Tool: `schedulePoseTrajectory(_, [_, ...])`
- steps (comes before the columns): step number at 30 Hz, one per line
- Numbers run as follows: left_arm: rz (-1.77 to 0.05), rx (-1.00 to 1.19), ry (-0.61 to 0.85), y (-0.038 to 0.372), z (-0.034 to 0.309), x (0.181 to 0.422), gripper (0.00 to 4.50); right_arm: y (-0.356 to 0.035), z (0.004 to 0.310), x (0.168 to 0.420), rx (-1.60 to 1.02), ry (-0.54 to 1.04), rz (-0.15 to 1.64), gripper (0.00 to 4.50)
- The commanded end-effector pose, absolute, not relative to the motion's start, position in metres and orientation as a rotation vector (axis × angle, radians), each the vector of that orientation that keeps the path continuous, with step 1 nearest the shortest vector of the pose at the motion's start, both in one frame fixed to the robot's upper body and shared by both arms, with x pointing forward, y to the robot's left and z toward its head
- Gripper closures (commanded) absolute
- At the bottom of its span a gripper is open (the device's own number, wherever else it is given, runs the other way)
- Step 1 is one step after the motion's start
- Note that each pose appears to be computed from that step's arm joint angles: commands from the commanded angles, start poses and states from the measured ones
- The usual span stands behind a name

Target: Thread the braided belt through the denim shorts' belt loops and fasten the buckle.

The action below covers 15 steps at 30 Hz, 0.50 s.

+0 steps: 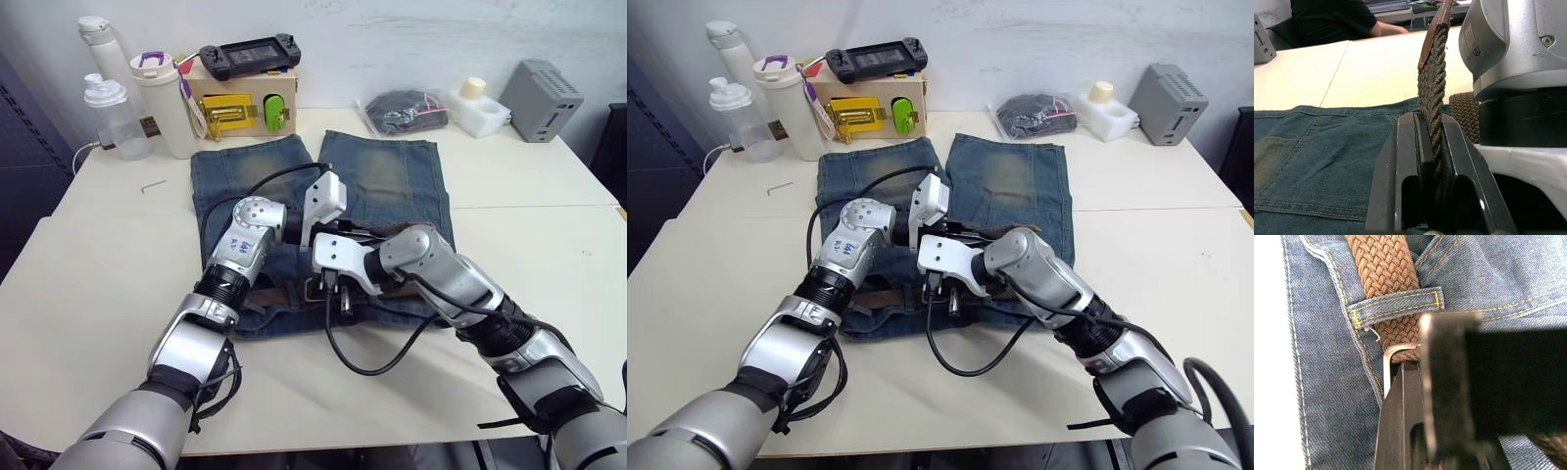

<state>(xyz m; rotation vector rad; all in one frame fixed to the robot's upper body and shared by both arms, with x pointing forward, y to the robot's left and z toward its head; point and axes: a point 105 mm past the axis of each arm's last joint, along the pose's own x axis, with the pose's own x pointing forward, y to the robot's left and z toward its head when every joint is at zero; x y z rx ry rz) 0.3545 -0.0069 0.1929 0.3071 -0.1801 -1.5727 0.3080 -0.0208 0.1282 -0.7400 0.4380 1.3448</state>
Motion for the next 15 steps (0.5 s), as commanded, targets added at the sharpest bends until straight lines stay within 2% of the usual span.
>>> schedulePoseTrajectory(1, [-1.491,0.341,-0.444,0.000,0.253,0.353,4.50,-0.021,0.048,0.269,-0.667,0.757,1.462,4.44])
schedulePoseTrajectory(4, [-1.374,0.352,-0.399,0.035,0.243,0.362,4.50,-0.025,0.056,0.280,-0.647,0.720,1.406,4.44])
schedulePoseTrajectory(8, [-1.275,0.405,-0.333,0.069,0.225,0.363,4.50,-0.027,0.069,0.290,-0.608,0.651,1.360,4.44])
schedulePoseTrajectory(12, [-1.165,0.506,-0.202,0.114,0.187,0.342,4.50,-0.026,0.112,0.310,-0.480,0.477,1.256,4.44])
schedulePoseTrajectory(15, [-1.109,0.565,-0.161,0.124,0.177,0.330,4.50,-0.030,0.131,0.317,-0.413,0.404,1.197,4.44])
